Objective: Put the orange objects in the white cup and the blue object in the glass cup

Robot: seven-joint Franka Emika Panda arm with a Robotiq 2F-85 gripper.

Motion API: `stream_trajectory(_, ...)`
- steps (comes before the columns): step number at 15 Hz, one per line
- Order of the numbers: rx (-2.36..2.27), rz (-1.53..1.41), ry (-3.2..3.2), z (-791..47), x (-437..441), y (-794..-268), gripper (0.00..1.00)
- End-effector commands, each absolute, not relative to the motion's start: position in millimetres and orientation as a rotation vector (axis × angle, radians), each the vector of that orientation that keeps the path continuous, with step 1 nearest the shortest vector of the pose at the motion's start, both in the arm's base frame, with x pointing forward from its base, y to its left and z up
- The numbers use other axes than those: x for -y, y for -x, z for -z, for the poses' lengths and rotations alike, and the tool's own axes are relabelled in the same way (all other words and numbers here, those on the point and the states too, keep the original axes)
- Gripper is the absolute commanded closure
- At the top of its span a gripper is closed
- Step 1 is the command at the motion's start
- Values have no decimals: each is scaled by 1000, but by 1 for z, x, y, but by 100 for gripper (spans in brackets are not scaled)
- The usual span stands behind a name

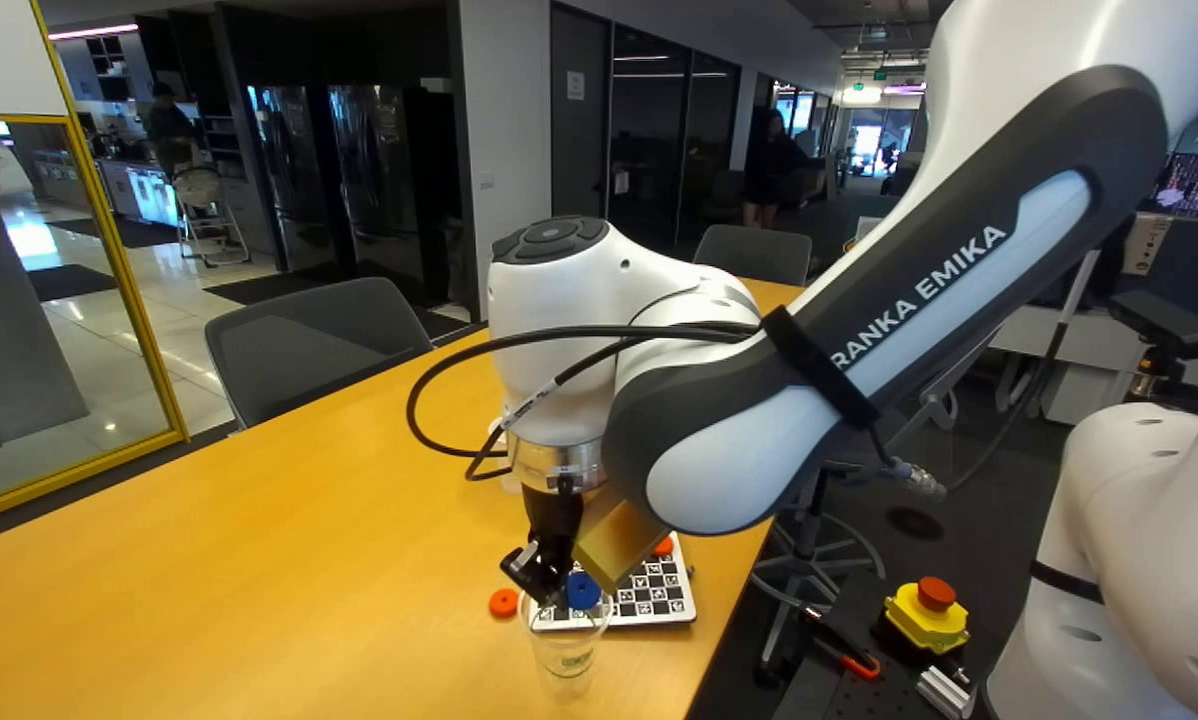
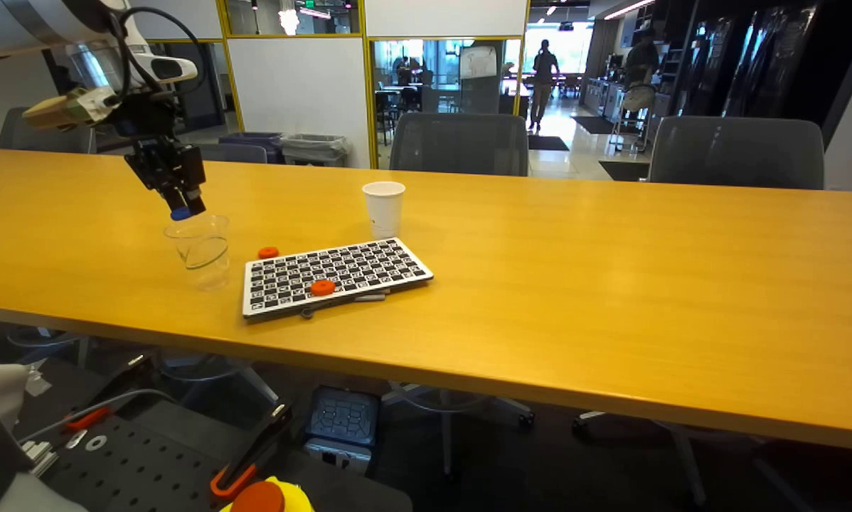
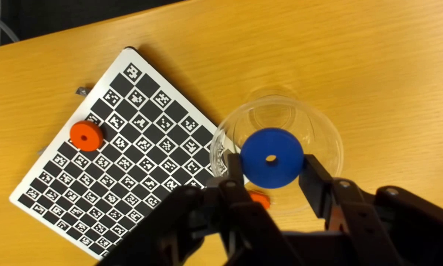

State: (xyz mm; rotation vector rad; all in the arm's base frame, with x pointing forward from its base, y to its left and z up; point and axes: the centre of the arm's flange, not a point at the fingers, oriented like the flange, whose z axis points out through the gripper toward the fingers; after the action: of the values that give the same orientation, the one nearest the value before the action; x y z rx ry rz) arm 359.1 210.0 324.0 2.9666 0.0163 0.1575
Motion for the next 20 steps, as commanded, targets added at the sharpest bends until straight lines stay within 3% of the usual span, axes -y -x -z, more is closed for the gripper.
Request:
stream_trajectory(1,-34,-170,-2993,-330,-208,-372,75)
stream_trajectory(4,-48,-165,-2997,-331,-209,-374,75)
stream_trajectory(5,-55,-157,-2999,-331,-210,-374,48)
stream_trajectory(6,-59,-155,-2999,-331,-210,-374,30)
stream_trajectory(10,-76,-149,-3002,-332,-209,-374,2)
stream_trajectory(20,233,-201,-2983,-356,-128,-397,0)
